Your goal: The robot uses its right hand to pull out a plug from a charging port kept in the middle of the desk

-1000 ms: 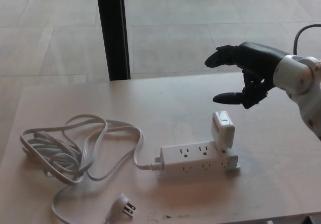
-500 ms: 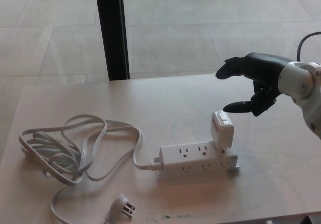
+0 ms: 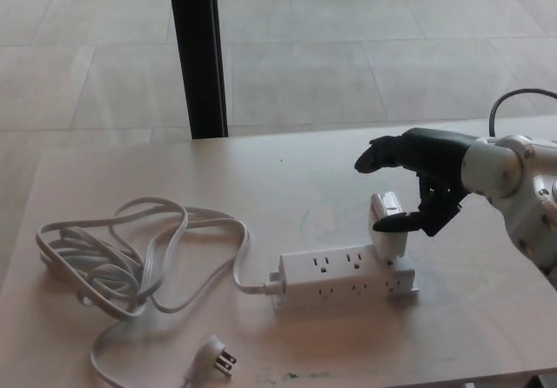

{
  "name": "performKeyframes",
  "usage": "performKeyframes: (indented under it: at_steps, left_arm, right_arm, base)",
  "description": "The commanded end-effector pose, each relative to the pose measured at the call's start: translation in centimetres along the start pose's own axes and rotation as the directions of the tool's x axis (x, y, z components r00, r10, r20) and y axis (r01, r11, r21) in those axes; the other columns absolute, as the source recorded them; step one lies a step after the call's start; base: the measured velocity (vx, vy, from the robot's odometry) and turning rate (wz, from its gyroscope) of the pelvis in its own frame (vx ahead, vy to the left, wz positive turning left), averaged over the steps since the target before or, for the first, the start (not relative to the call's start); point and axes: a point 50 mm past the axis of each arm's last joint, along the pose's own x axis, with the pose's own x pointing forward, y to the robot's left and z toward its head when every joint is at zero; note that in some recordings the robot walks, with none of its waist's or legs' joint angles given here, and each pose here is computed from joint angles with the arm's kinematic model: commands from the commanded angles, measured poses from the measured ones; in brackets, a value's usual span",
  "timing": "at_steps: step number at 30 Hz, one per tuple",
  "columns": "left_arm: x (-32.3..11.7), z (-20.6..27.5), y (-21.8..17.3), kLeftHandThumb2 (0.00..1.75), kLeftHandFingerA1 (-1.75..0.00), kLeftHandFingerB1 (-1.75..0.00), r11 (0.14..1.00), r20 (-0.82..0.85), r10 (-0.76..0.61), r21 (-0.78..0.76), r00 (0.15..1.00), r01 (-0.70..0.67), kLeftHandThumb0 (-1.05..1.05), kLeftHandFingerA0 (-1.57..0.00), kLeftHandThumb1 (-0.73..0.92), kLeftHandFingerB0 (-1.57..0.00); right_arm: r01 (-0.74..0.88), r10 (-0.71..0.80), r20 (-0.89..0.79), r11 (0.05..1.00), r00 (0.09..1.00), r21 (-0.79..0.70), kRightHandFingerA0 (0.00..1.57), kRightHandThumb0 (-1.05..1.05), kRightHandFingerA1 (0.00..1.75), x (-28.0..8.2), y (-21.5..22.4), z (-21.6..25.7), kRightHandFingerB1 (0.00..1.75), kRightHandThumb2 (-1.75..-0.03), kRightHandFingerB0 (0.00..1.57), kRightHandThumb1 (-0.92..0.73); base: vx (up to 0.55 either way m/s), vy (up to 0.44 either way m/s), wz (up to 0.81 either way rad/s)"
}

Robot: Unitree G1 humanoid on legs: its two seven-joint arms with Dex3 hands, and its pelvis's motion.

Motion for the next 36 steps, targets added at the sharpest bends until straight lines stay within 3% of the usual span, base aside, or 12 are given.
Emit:
performKeyframes:
  at_steps: [1,5,6,9,10,12,15,20,21,27,33,36]
  left_arm:
    - [0.0,0.5,0.5,0.77,-0.50,-0.38,1.000,0.015,0.015,0.003,1.000,-0.015,-0.78,-0.60,0.92,-0.30]
    - [0.1,0.9,0.5,0.76,-0.50,-0.38,1.000,0.031,0.011,0.007,0.999,-0.011,-0.75,-0.58,0.92,-0.30]
    - [0.1,1.0,0.4,1.14,-0.62,-0.50,1.000,0.035,0.010,0.007,0.999,-0.010,-0.72,-0.52,0.79,-0.24]
    - [0.1,1.0,0.4,0.75,-0.48,-0.38,1.000,0.041,0.010,-0.006,0.999,-0.010,-0.75,-0.55,0.92,-0.30]
    - [0.0,1.0,0.5,1.12,-0.60,-0.50,1.000,0.041,0.008,-0.011,0.999,-0.008,-0.72,-0.50,0.77,-0.25]
    - [0.1,1.0,0.5,0.76,-0.49,-0.37,1.000,0.037,0.008,-0.014,0.999,-0.007,-0.77,-0.57,0.92,-0.30]
    - [0.0,1.0,0.4,1.13,-0.58,-0.49,1.000,0.040,0.001,0.002,0.999,-0.001,-0.76,-0.48,0.82,-0.24]
    - [0.1,1.1,0.4,0.75,-0.49,-0.38,1.000,0.042,0.005,-0.012,0.999,-0.004,-0.76,-0.57,0.92,-0.31]
    - [0.1,1.1,0.4,1.13,-0.58,-0.50,1.000,0.042,0.004,-0.011,0.999,-0.004,-0.77,-0.48,0.82,-0.25]
    - [0.2,1.1,0.4,0.77,-0.50,-0.38,1.000,0.039,0.011,-0.025,0.999,-0.010,-0.78,-0.57,0.92,-0.30]
    - [0.0,0.9,0.5,1.13,-0.58,-0.50,1.000,0.044,0.007,-0.012,0.999,-0.006,-0.76,-0.48,0.81,-0.25]
    - [0.0,0.9,0.5,0.76,-0.48,-0.38,1.000,0.035,0.014,-0.017,0.999,-0.013,-0.78,-0.55,0.92,-0.31]
  right_arm:
    - [-0.040,0.040,-0.050,0.999,0.998,0.001,0.59,-0.95,1.19,0.0,0.6,-1.3,0.32,-0.62,0.16,-0.65]
    - [-0.033,0.033,-0.074,0.999,0.997,-0.003,0.60,-0.91,1.38,-0.2,0.6,-2.0,0.31,-0.62,0.16,-0.64]
    - [-0.032,0.031,-0.078,0.999,0.996,-0.005,0.59,-0.90,1.36,-0.4,0.6,-2.3,0.31,-0.62,0.15,-0.64]
    - [-0.037,0.037,-0.085,0.999,0.996,0.004,0.50,-0.97,0.97,-0.6,0.6,-2.4,0.39,-0.92,0.09,-0.56]
    - [-0.036,0.035,-0.088,0.999,0.996,-0.001,0.54,-0.89,0.99,-0.6,0.6,-2.4,0.41,-0.91,0.09,-0.51]
    - [-0.035,0.034,-0.088,0.999,0.996,-0.010,0.57,-0.91,1.48,-0.4,0.6,-2.2,0.32,-0.63,0.14,-0.63]
    - [-0.038,0.037,-0.085,0.999,0.996,-0.009,0.61,-0.91,1.38,-0.3,0.7,-2.1,0.30,-0.63,0.15,-0.63]
    - [-0.050,0.050,-0.068,0.999,0.996,0.008,0.77,-0.92,1.32,0.2,0.8,-1.2,0.41,-0.88,0.12,-0.50]
    - [-0.053,0.053,-0.062,0.999,0.997,0.006,0.75,-0.92,1.30,0.3,0.8,-1.0,0.42,-0.88,0.11,-0.50]
    - [-0.047,0.047,-0.049,0.999,0.998,0.004,0.66,-0.87,1.51,0.3,1.0,-0.9,0.33,-0.63,0.16,-0.59]
    - [-0.059,0.060,-0.075,0.998,0.995,0.015,0.51,-0.79,1.00,-0.1,1.3,-2.2,0.31,-0.59,0.26,-0.58]
    - [-0.064,0.066,-0.093,0.998,0.993,0.023,0.58,-0.70,1.01,-0.2,1.3,-2.6,0.34,-0.58,0.32,-0.56]
  base:
    - [0.00,0.000,0.00]
    - [0.00,0.000,0.00]
    - [0.00,0.000,0.00]
    - [0.00,0.000,0.00]
    - [0.00,0.000,0.00]
    - [0.00,0.000,0.00]
    - [0.00,0.000,0.00]
    - [0.00,0.000,0.00]
    - [0.00,0.000,0.00]
    - [0.00,0.000,0.00]
    - [0.00,0.000,0.00]
    - [0.00,0.000,0.00]
